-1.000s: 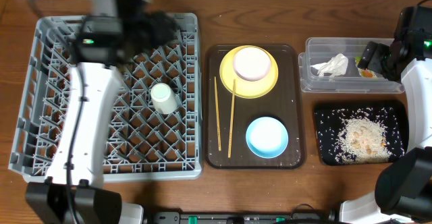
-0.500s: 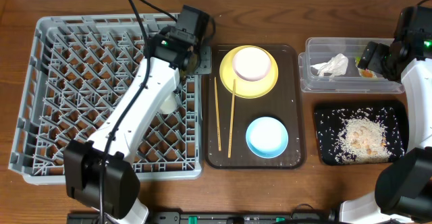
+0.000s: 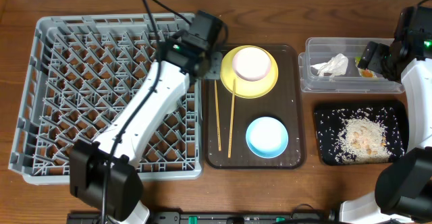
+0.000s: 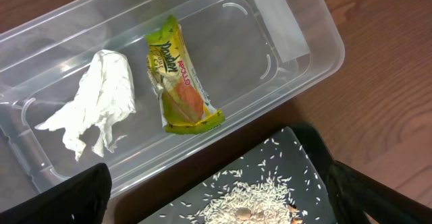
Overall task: Sort waste into correct bins and load items into the dishwasher rack
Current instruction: 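Move the left gripper down to the wooden chopsticks on the tray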
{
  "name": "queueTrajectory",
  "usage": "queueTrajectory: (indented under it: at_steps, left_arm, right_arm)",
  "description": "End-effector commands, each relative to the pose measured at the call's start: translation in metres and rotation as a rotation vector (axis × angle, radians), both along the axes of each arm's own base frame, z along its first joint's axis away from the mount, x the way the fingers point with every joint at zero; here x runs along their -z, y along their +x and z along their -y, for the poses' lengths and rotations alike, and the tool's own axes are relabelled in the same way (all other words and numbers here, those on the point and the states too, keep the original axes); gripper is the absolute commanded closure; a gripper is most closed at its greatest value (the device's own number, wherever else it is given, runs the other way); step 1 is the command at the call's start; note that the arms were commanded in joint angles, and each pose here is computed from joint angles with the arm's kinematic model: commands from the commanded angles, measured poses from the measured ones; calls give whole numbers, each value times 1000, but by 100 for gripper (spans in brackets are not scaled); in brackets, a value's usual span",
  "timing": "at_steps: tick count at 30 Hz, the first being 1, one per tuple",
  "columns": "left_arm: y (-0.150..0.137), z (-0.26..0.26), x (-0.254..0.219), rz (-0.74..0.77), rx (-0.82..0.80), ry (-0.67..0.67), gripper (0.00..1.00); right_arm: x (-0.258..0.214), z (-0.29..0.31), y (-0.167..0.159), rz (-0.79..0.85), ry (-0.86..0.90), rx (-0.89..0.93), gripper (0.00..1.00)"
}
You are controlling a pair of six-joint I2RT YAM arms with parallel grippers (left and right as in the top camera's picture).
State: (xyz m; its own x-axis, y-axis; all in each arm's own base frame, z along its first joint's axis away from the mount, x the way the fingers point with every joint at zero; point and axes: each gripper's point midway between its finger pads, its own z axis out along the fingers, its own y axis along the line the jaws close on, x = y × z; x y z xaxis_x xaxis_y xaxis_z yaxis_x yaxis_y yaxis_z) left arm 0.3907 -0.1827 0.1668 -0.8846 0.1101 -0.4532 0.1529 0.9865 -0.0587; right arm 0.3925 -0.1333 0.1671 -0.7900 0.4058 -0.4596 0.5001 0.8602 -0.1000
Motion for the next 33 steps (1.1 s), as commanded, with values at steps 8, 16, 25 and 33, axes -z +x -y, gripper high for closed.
queueTrajectory:
  at_steps: [8,16,25,33]
  left_arm:
    - [-41,57,56,-155,213,59,57]
    - [-60,52,85,-273,226,125,57]
    - [-69,74,94,-313,272,30,57]
    - [-73,71,120,-305,274,31,57]
  right_arm:
    - [-15,6,0,28,-27,4,1]
    - [-15,6,0,28,-27,4,1]
    - [-15,6,0,28,-27,4,1]
    - [-15,6,0,28,-27,4,1]
